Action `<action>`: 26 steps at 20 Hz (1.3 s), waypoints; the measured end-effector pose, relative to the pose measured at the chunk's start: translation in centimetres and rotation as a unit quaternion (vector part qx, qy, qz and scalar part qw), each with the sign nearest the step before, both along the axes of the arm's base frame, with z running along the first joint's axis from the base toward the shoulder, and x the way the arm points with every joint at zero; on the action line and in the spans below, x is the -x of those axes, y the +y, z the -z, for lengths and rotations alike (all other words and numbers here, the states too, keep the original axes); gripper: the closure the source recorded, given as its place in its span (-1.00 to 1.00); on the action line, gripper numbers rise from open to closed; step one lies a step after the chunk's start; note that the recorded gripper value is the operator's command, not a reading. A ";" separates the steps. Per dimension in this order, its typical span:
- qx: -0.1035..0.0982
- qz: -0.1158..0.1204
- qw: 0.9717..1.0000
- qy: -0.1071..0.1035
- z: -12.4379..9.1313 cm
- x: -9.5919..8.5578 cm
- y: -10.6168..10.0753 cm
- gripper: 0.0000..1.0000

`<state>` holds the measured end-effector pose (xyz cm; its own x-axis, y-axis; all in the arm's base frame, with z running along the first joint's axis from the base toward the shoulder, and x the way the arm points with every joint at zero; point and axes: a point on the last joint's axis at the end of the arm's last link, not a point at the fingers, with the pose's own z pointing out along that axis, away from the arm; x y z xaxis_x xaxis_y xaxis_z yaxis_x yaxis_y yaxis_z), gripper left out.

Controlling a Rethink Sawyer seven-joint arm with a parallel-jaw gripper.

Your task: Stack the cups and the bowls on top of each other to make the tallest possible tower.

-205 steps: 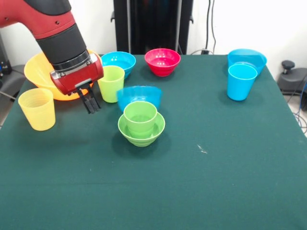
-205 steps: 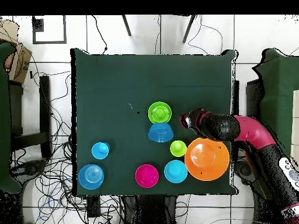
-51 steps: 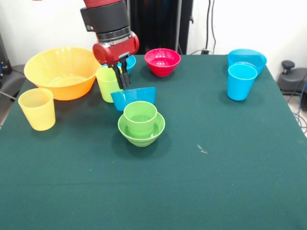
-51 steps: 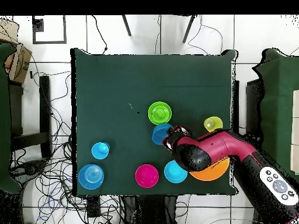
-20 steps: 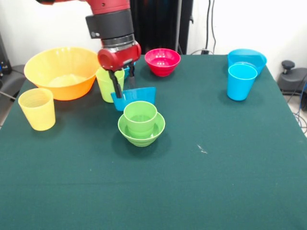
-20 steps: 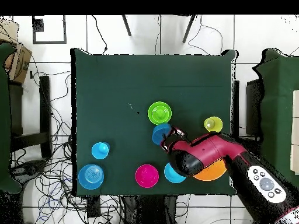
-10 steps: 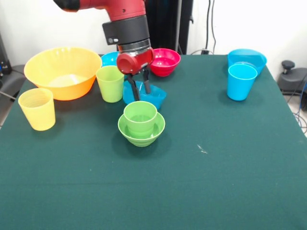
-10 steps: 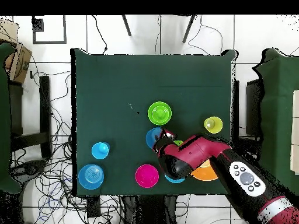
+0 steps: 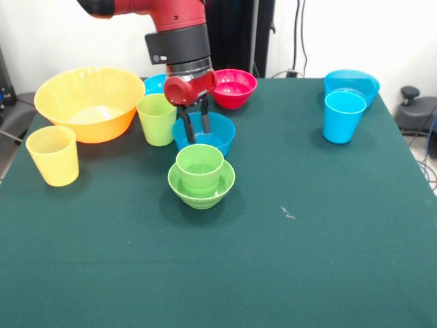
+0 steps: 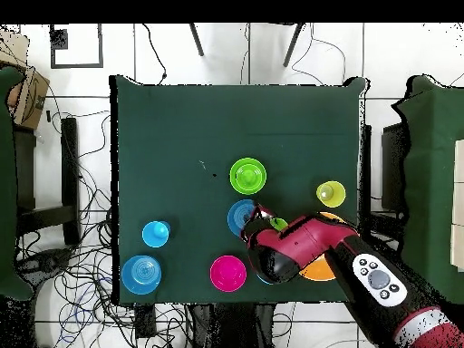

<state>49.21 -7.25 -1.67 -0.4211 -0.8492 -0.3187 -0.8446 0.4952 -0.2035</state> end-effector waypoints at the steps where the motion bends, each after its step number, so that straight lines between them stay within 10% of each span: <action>1: 0.002 0.002 1.000 0.001 0.1 0.1 -0.2 -1.00; 12: 0.013 0.018 1.000 0.009 0.4 0.5 -1.7 -1.00; 13: 0.012 0.022 1.000 0.009 0.3 0.4 -1.8 1.00; 26: 0.016 0.029 0.999 0.016 0.4 0.7 -2.0 1.00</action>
